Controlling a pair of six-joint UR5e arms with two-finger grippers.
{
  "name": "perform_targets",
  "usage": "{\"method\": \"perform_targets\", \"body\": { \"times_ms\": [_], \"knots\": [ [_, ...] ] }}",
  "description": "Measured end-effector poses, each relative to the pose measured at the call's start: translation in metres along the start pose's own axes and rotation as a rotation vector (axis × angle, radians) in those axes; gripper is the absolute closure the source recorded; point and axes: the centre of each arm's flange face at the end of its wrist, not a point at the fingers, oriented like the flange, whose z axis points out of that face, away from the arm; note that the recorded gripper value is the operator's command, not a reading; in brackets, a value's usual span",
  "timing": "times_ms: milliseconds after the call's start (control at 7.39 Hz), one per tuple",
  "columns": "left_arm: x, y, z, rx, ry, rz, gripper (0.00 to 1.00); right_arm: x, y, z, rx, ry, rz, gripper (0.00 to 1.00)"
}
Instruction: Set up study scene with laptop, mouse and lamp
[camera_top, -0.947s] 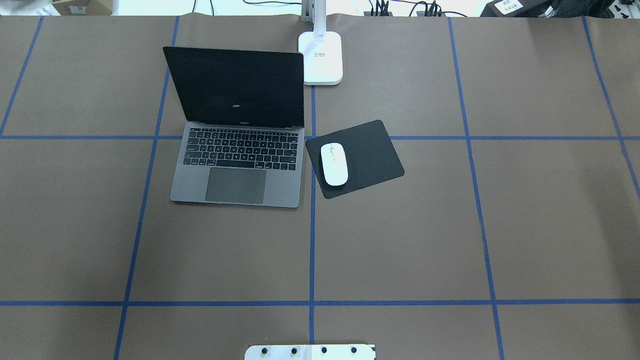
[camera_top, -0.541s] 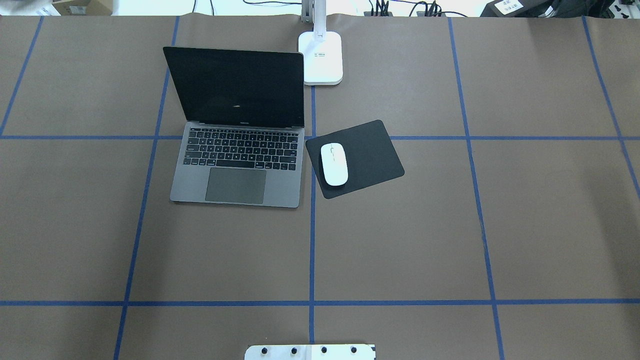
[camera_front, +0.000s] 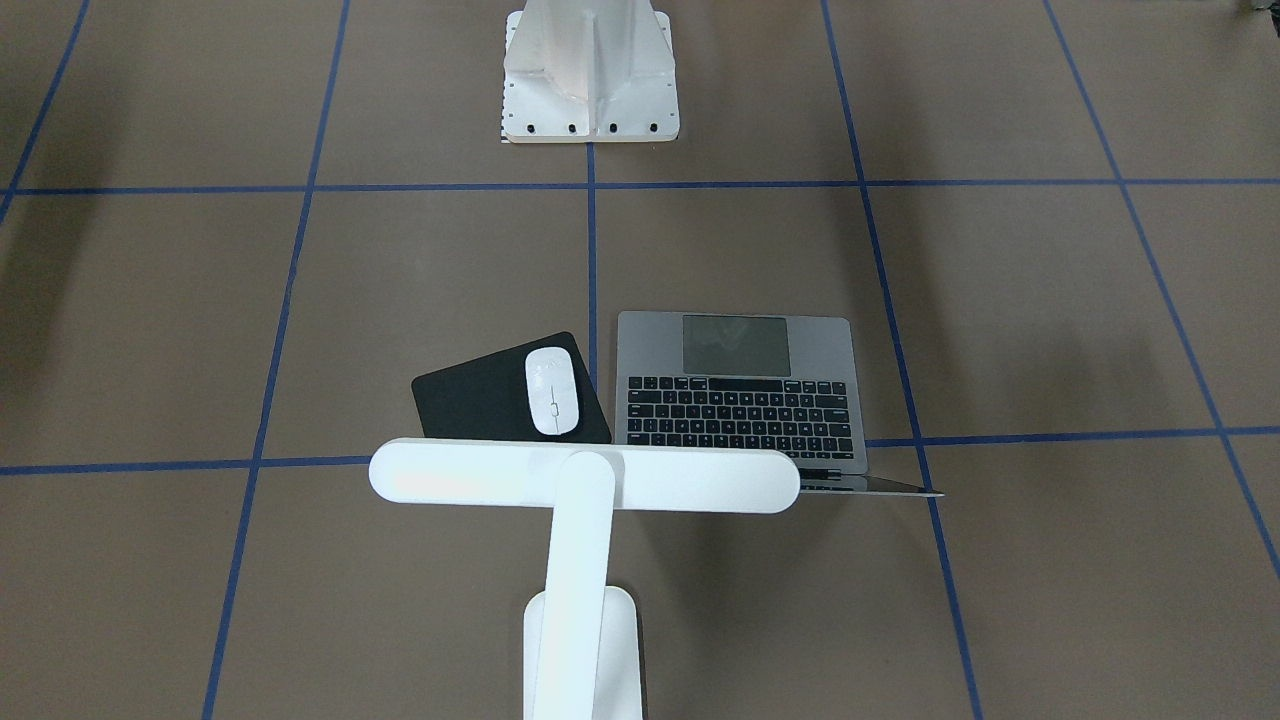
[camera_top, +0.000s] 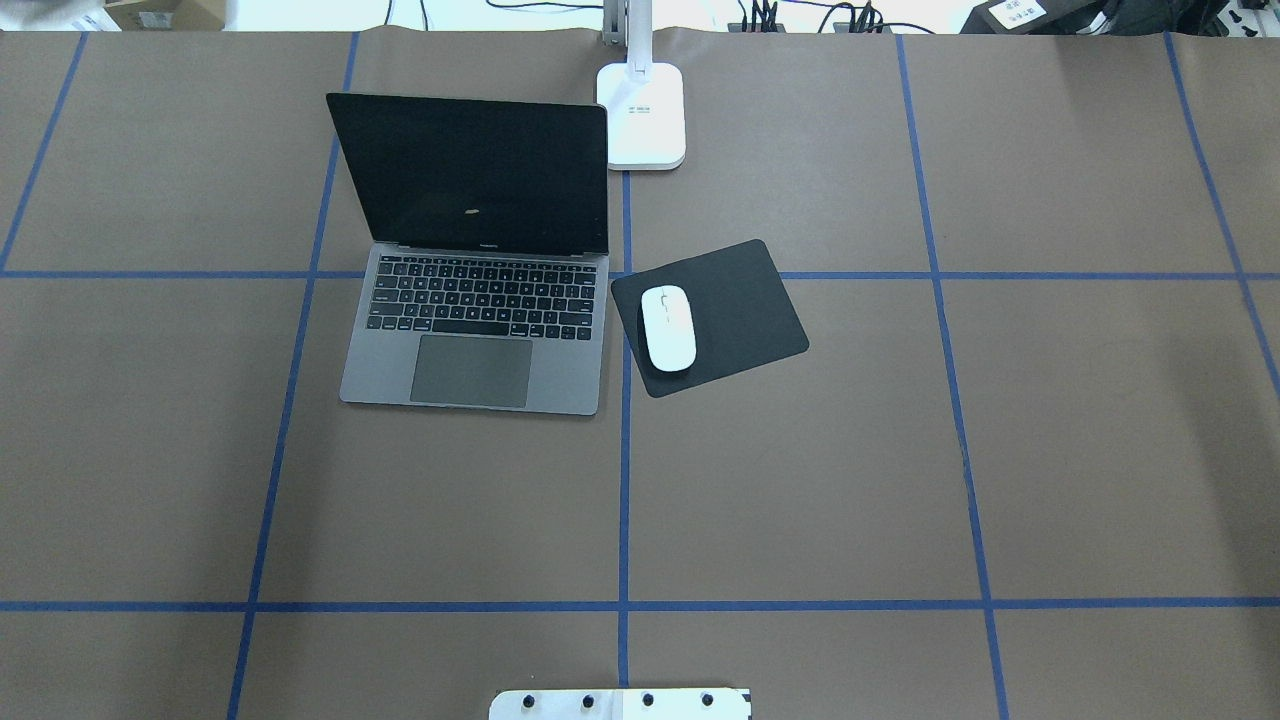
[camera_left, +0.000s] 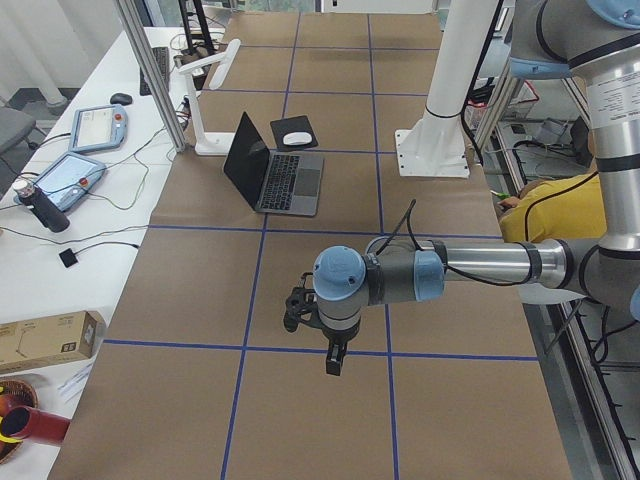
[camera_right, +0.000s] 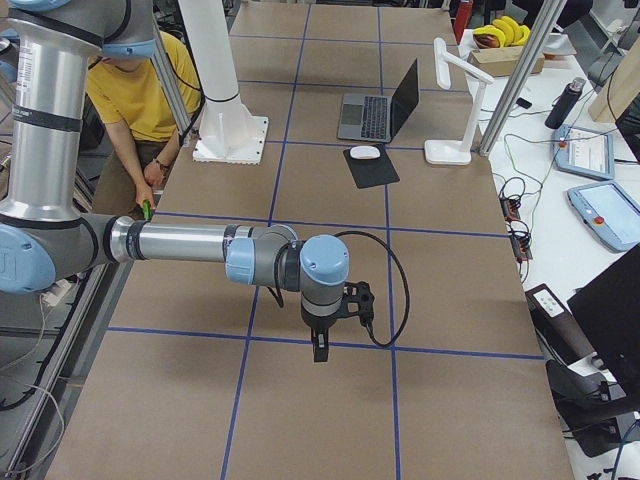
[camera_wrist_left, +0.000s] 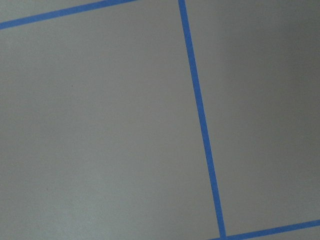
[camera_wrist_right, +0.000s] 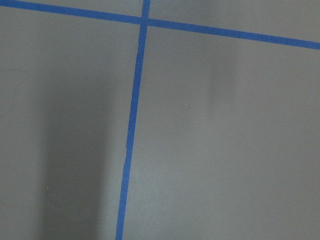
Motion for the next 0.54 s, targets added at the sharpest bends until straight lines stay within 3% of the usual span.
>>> {"method": "perform_targets", "body": {
  "times_ms": [541],
  "knots": [
    [0.0087, -0.0073, -0.0105, 0.024, -0.005, 0.026, 0.00, 0.0017, 0.0014, 0.0016, 0.025, 0.009, -0.028, 0.00]
  ]
}}
